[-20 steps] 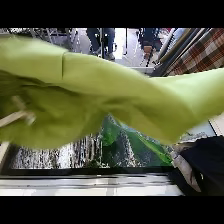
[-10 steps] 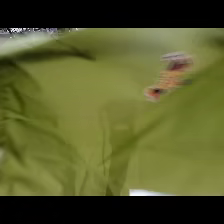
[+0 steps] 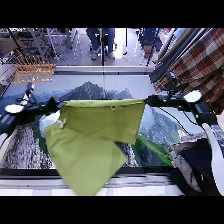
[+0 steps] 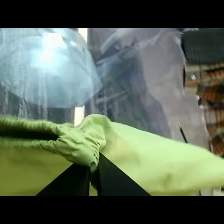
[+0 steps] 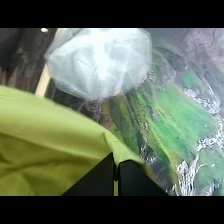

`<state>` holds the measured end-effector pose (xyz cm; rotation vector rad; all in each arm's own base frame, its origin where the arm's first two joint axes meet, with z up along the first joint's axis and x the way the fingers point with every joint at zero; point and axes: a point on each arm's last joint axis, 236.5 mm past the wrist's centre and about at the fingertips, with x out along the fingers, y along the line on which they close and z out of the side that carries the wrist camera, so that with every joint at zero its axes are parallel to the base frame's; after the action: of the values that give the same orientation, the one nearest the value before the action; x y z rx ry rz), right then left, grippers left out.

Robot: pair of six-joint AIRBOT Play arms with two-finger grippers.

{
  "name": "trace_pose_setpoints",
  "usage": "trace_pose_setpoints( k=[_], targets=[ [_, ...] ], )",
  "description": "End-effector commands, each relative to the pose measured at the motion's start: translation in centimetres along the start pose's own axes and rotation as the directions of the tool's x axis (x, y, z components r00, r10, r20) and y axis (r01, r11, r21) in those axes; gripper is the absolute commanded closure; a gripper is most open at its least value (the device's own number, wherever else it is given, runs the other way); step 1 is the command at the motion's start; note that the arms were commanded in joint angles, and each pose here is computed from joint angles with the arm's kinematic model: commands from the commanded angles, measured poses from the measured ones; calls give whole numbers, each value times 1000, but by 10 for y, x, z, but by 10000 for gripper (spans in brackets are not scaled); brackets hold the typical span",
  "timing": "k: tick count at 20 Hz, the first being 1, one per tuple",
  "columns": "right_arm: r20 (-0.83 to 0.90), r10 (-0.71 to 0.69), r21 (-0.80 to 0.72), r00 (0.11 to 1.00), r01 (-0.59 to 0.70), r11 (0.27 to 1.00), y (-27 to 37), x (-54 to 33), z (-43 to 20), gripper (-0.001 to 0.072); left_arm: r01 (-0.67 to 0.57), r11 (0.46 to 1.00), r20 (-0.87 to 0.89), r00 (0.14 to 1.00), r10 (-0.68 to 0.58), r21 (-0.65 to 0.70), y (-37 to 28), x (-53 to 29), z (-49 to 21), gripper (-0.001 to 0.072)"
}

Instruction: Fold the clothes and pants, and hang the long-sleeved shirts on hangers.

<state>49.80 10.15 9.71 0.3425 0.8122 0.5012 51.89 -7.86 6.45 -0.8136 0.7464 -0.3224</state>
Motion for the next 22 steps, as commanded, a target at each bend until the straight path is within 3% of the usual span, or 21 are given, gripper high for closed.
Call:
trace_pose_setpoints(
  k=[1,3,5,9,12,14,16,17,18,19,20,22],
  targets=[
    [-45,38,-12,998,-39,999,11,4,5,700,42,996,-9,999,-43,-80,7,36,22,696],
    [-101,117,-72,988,-125,990,56,-23,3,700,104,994,-36,994,-106,-39,-15,18,38,696],
    [-245,204,-81,948,-229,970,112,-42,-39,700,88,996,-147,985,-91,-31,-3,-7,31,696],
    [-515,337,-22,788,-406,914,218,-50,-180,700,-135,991,-368,921,126,0,88,-66,-3,696],
    [-643,438,99,628,-499,861,281,-60,-296,700,-311,945,-425,845,325,106,148,-99,-12,695],
    [-716,435,120,545,-518,847,304,-62,-364,698,-387,901,-456,777,434,198,176,-114,-20,695],
    [-791,369,102,489,-489,867,304,-63,-413,689,-401,886,-501,732,462,232,190,-117,-31,690],
    [-818,300,69,490,-435,898,289,-60,-424,508,-398,889,-527,718,455,226,192,-118,-38,647],
    [-825,233,22,516,-382,924,270,-55,-421,303,-395,893,-549,706,447,218,194,-118,-44,500],
    [-812,172,-20,557,-322,946,249,-51,-409,285,-397,891,-555,700,449,220,196,-119,-45,336],
    [-783,133,-43,608,-266,963,230,-47,-391,266,-405,886,-553,695,458,226,198,-120,-45,236],
    [-693,109,4,712,-147,989,199,-43,-356,192,-430,871,-538,688,487,239,204,-127,-39,221]
  ],
)
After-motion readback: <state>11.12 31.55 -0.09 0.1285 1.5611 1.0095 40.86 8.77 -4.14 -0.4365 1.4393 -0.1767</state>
